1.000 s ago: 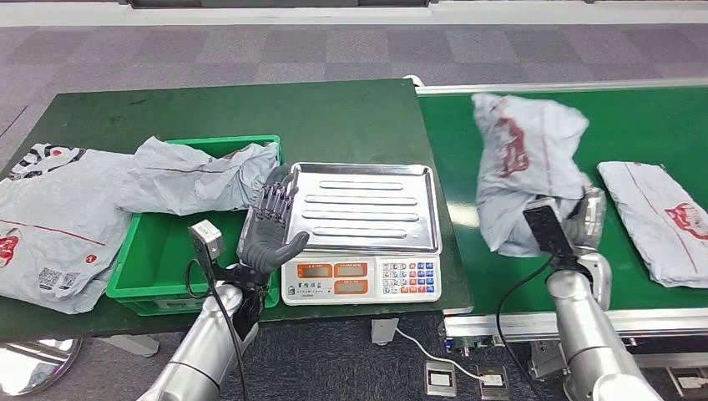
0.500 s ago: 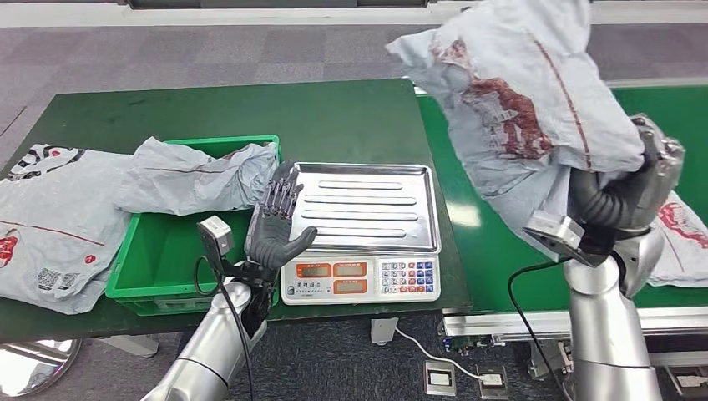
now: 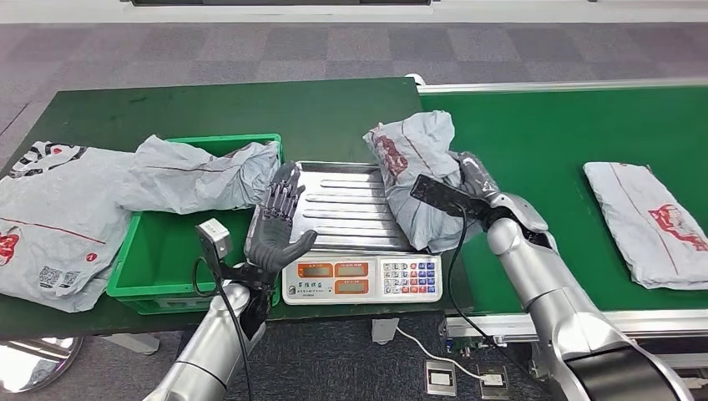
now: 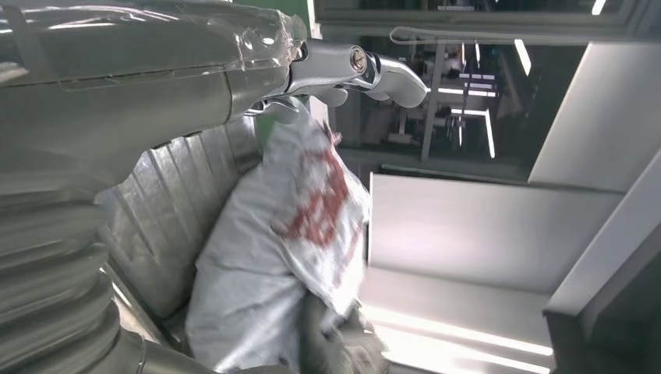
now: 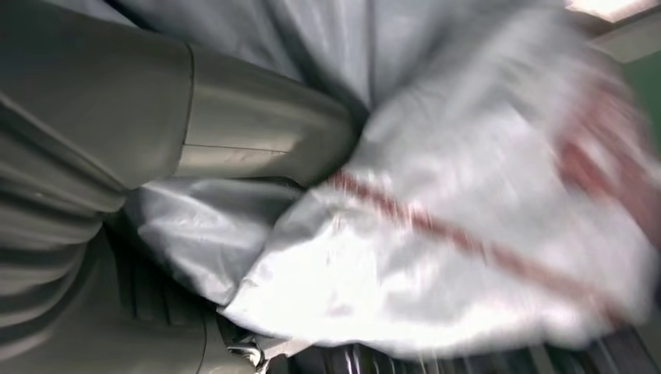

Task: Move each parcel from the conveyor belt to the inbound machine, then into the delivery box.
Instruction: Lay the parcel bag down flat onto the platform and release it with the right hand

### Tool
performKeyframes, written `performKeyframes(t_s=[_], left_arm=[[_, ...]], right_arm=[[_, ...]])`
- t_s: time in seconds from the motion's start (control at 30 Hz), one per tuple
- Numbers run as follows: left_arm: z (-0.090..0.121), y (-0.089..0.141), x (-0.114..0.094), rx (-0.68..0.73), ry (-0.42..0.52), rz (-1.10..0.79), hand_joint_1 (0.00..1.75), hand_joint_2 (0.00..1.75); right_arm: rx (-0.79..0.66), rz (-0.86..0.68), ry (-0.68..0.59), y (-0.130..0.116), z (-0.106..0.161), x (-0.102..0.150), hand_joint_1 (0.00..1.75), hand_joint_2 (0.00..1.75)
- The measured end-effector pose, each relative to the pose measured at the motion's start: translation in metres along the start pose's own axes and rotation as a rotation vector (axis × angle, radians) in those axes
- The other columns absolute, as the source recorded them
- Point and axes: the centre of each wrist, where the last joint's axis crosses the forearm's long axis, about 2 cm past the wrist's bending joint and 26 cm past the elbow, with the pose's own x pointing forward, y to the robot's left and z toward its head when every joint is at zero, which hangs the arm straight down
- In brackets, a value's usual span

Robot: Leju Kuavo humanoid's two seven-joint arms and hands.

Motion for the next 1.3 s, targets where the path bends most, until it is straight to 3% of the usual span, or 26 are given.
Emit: performKeyframes(t_s=[0.23,1.3], left_arm=[[0.001,-0.002,-0.002,-0.005,0.008,0.003,0.0,1.75],[0.002,-0.002,-0.003,-0.003,0.016,0.005,0.0,1.75]], right_arm=[[0.137,0.005,0.036,0.024,-0.007,0.004,1.75,1.75],[0.177,0.016,0.051,0.028,-0.012,0.006,1.75,1.75]])
